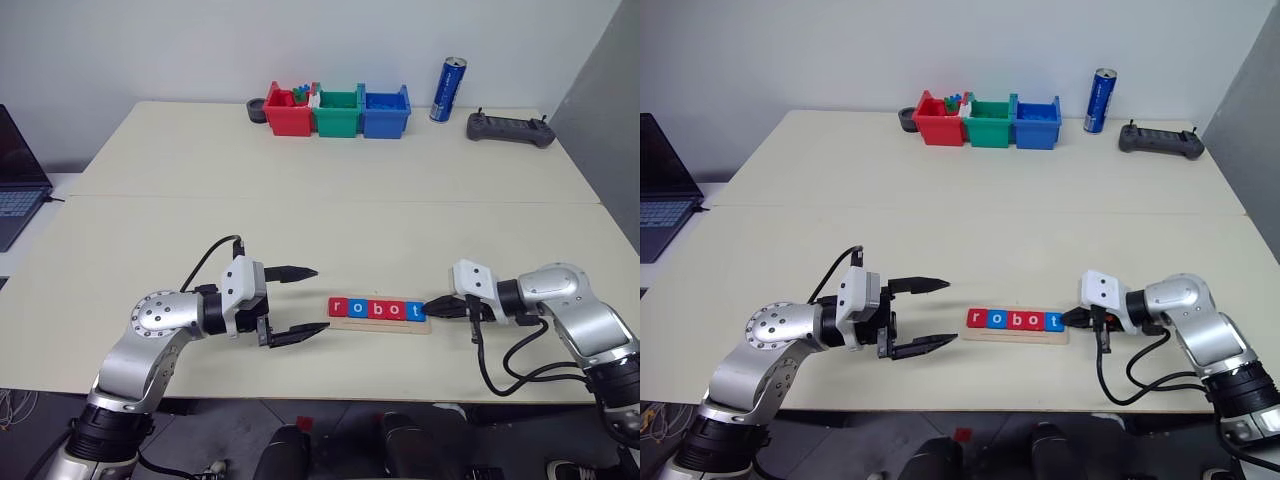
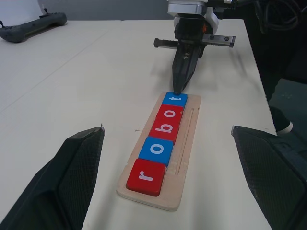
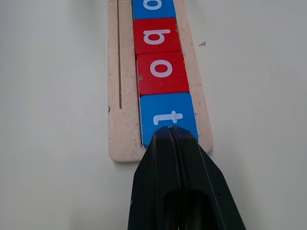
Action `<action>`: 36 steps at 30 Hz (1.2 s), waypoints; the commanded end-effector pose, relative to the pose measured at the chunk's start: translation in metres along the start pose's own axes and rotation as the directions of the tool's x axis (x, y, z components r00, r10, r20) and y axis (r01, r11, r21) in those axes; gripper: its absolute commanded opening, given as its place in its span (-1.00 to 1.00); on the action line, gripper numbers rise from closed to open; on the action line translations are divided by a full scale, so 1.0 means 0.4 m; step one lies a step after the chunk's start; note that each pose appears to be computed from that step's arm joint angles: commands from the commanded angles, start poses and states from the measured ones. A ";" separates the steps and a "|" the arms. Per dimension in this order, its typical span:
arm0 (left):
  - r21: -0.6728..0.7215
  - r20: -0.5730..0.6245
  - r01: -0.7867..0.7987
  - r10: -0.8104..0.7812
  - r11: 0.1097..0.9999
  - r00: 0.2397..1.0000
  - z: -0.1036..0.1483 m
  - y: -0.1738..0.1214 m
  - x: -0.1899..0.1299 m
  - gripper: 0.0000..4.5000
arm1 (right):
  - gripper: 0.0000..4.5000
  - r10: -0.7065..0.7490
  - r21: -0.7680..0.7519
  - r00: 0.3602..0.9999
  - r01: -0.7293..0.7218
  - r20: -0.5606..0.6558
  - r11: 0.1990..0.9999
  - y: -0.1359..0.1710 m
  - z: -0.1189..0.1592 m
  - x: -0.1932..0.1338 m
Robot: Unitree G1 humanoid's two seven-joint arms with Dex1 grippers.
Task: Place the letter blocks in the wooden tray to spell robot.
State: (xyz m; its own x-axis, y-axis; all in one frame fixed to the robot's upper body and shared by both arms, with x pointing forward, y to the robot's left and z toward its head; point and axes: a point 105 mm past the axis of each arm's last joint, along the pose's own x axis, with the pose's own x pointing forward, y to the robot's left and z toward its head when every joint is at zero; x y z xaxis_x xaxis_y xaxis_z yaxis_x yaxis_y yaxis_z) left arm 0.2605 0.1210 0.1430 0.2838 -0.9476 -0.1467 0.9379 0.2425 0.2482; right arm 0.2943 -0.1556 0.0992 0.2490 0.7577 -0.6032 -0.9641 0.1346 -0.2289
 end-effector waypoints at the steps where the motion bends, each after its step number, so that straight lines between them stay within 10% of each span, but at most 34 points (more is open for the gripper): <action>1: 0.056 0.018 -0.004 0.003 0.998 1.000 0.026 0.002 -0.004 1.00 | -0.98 0.003 -0.020 1.000 -0.002 0.022 1.000 0.007 0.019 0.006; 11: 0.017 -0.035 -0.031 0.032 0.999 0.999 0.010 0.016 -0.018 1.00 | -0.98 0.009 0.011 0.998 -0.010 0.058 1.000 0.009 0.071 -0.055; 26: 0.012 -0.152 -0.046 0.048 0.999 0.987 -0.022 0.026 -0.014 1.00 | 0.99 0.029 -0.009 0.999 -0.029 -0.044 1.000 0.019 0.045 -0.101; 36: 0.031 -0.155 -0.039 0.044 0.999 0.987 -0.018 0.026 -0.015 1.00 | 0.99 0.014 -0.010 0.999 -0.014 -0.048 1.000 0.012 0.039 -0.091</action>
State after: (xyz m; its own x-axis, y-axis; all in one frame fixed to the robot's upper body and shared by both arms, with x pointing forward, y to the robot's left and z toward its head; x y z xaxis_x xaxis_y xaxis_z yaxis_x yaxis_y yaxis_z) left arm 0.2706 0.1319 0.1316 0.3506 -0.8913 -0.2874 0.9274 0.2876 0.2394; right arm 0.2779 -0.1744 0.1264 0.2289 0.7245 -0.6502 -0.9717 0.1299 -0.1973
